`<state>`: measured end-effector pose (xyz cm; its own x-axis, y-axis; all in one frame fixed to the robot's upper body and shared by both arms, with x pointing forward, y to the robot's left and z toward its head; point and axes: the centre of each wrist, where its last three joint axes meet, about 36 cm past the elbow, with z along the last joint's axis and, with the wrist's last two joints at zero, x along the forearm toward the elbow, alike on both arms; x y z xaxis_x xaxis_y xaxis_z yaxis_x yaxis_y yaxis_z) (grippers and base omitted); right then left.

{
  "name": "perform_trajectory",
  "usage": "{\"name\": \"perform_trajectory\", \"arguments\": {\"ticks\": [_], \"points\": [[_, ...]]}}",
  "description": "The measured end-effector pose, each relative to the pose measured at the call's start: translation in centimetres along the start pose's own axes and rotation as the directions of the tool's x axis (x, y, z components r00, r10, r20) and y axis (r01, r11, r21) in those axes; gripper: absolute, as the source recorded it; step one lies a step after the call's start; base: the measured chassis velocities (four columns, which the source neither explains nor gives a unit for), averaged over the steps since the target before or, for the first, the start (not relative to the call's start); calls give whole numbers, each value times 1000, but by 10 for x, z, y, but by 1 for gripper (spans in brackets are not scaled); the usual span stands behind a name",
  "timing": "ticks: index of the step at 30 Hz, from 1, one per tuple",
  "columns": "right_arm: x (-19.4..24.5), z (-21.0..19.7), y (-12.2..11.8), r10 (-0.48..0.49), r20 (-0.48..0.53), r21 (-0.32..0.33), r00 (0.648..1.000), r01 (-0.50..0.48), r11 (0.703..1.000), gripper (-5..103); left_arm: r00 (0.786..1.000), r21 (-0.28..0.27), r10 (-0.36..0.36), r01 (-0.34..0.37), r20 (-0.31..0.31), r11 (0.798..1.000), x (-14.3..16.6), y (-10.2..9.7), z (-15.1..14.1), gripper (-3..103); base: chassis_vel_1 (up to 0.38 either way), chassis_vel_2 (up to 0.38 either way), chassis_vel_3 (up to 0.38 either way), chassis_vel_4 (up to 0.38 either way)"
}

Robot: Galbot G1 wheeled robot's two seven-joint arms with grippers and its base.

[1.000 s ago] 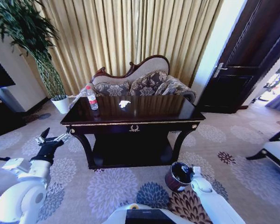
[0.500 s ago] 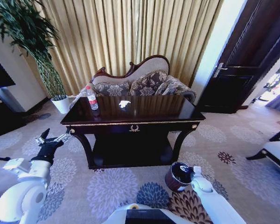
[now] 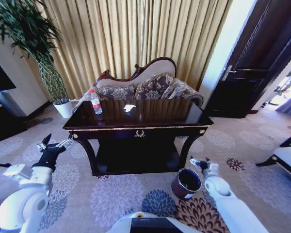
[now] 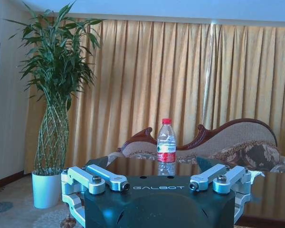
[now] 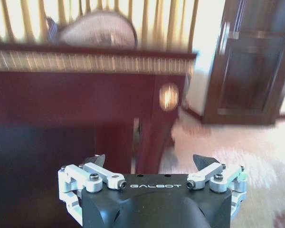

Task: Move to the front of the table and place the trash on the table into the trash bin.

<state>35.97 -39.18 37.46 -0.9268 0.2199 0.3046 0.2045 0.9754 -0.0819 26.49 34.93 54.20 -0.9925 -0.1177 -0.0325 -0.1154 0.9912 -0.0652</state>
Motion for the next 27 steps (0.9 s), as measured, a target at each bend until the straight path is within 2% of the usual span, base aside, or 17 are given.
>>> {"name": "perform_trajectory", "arguments": {"ticks": [3,5,6,7,8,11,16,27], "points": [[16,-27,5,-32,71,-21,997,34,999,100,1000,-1,-1,1,-1,1000,-1,1,1,100,0,0,0,0],[43,-60,14,-106,154,-50,982,115,992,100,1000,0,-2,2,0,1000,-1,2,2,100,0,0,0,0],[43,-60,14,-106,154,-50,982,115,992,100,1000,0,-2,2,0,1000,-1,2,2,100,0,0,0,0],[57,-75,19,-150,197,-58,969,164,985,100,1000,2,1,-1,2,1000,-2,3,2,100,0,0,0,0],[57,-75,19,-150,197,-58,969,164,985,100,1000,2,1,-1,2,1000,-2,3,2,100,0,0,0,0],[82,-99,29,-228,266,-62,937,252,966,100,1000,9,16,-16,6,1000,-2,2,4,100,0,0,0,0],[101,-113,39,-288,303,-48,909,316,948,100,1000,6,27,-27,7,1000,-3,3,2,100,0,0,0,0],[111,-123,41,-305,320,-36,897,333,942,100,999,-3,37,-37,10,999,-3,2,-1,100,0,0,0,0]]}}
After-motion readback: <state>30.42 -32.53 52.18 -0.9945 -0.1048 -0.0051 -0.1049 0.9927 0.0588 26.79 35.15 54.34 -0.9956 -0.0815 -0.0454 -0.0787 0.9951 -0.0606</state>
